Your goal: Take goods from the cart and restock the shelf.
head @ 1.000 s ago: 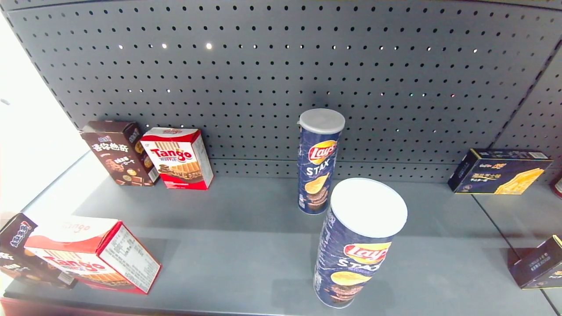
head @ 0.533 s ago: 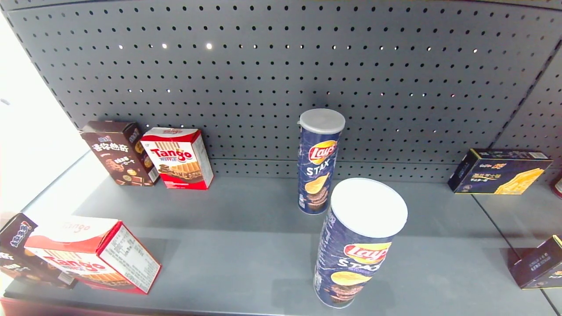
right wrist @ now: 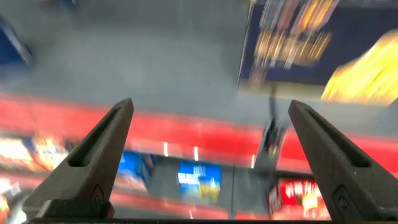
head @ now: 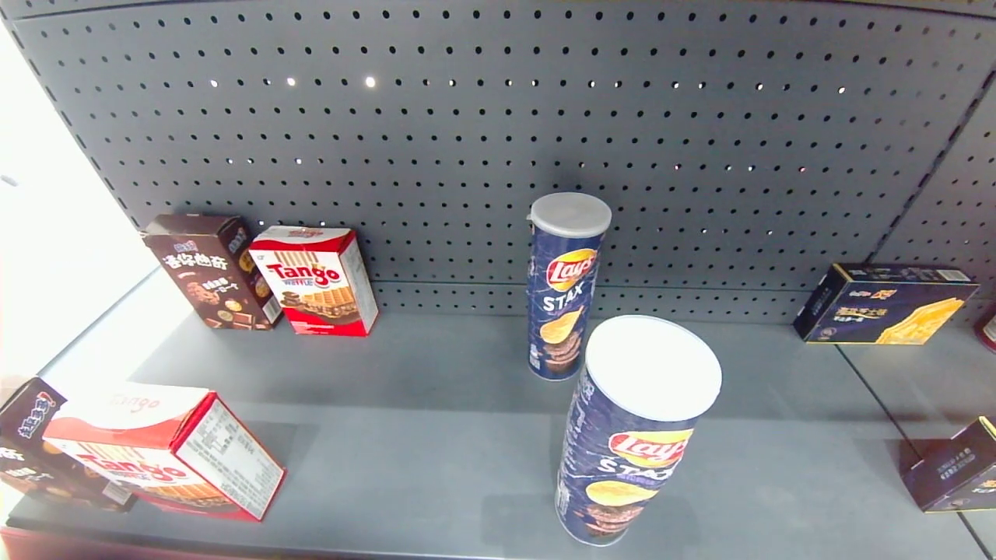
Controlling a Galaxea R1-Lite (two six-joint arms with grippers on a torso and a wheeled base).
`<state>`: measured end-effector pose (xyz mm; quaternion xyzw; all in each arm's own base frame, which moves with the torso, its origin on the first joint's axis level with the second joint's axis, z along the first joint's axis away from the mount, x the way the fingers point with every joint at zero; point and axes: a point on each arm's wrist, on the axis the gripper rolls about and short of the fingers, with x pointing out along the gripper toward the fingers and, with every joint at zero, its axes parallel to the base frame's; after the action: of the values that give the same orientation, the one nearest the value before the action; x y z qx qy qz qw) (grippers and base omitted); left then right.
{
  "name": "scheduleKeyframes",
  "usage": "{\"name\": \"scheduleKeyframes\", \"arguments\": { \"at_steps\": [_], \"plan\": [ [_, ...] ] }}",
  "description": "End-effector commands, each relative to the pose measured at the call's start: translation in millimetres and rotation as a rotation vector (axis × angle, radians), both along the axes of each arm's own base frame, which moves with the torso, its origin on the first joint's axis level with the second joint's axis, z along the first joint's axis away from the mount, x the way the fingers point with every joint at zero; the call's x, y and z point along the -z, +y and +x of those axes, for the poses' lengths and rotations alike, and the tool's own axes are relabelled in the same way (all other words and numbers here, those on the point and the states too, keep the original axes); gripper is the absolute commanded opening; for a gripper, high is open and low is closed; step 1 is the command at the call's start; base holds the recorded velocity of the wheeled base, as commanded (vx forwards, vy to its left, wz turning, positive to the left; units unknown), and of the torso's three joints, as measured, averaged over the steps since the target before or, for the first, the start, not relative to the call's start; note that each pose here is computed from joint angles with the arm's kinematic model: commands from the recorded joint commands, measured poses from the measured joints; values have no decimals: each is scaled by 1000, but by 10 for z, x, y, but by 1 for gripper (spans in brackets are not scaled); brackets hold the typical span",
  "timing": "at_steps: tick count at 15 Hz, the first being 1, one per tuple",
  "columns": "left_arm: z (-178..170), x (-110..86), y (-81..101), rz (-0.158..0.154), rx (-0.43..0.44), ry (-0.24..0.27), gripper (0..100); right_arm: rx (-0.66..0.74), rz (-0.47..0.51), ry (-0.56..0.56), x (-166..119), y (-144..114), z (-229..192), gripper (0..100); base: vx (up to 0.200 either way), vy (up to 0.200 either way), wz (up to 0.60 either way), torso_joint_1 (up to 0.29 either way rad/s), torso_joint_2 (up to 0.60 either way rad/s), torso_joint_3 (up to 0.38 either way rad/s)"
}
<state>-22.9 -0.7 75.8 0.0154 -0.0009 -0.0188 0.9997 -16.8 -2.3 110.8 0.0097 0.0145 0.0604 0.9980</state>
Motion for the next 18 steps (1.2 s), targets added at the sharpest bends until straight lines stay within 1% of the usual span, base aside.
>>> {"name": "scheduleKeyframes", "arguments": {
  "at_steps": [1, 2, 3, 4, 5, 6, 7, 9, 12, 18],
  "plan": [
    [3, 3, 0, 0, -1, 4, 100, -124, -2, 65, -1024, 97, 479, 100, 0, 0, 0, 0, 0, 0],
    [3, 3, 0, 0, -1, 4, 100, -124, -2, 65, -1024, 97, 479, 100, 0, 0, 0, 0, 0, 0],
    [2, -1, 0, -2, 1, 3, 100, -229, -49, 114, -1169, 243, 862, 100, 0, 0, 0, 0, 0, 0],
    [2, -1, 0, -2, 1, 3, 100, -254, -52, 121, -1192, 290, 952, 100, 0, 0, 0, 0, 0, 0],
    [2, -1, 0, -3, 1, 3, 100, -349, -83, 140, -1250, 495, 1229, 100, 0, 0, 0, 0, 0, 0],
    [2, -1, 0, -5, -1, 3, 100, -371, -97, 148, -1262, 559, 1308, 100, 0, 0, 0, 0, 0, 0],
    [2, -1, 1, -8, -4, 3, 100, -429, -135, 193, -1223, 712, 1460, 100, 0, 0, 0, 0, 0, 0],
    [2, -1, 1, -6, -4, 3, 100, -508, -192, 270, -1057, 899, 1546, 100, 0, 0, 0, 0, 0, 0],
    [2, -1, 0, -6, -1, 3, 100, -564, -223, 332, -938, 1050, 1615, 100, 0, 0, 0, 0, 0, 0],
    [2, -1, 1, -8, -4, 3, 100, -632, -250, 371, -814, 1131, 1541, 100, 0, 0, 0, 0, 0, 0]
  ]
}}
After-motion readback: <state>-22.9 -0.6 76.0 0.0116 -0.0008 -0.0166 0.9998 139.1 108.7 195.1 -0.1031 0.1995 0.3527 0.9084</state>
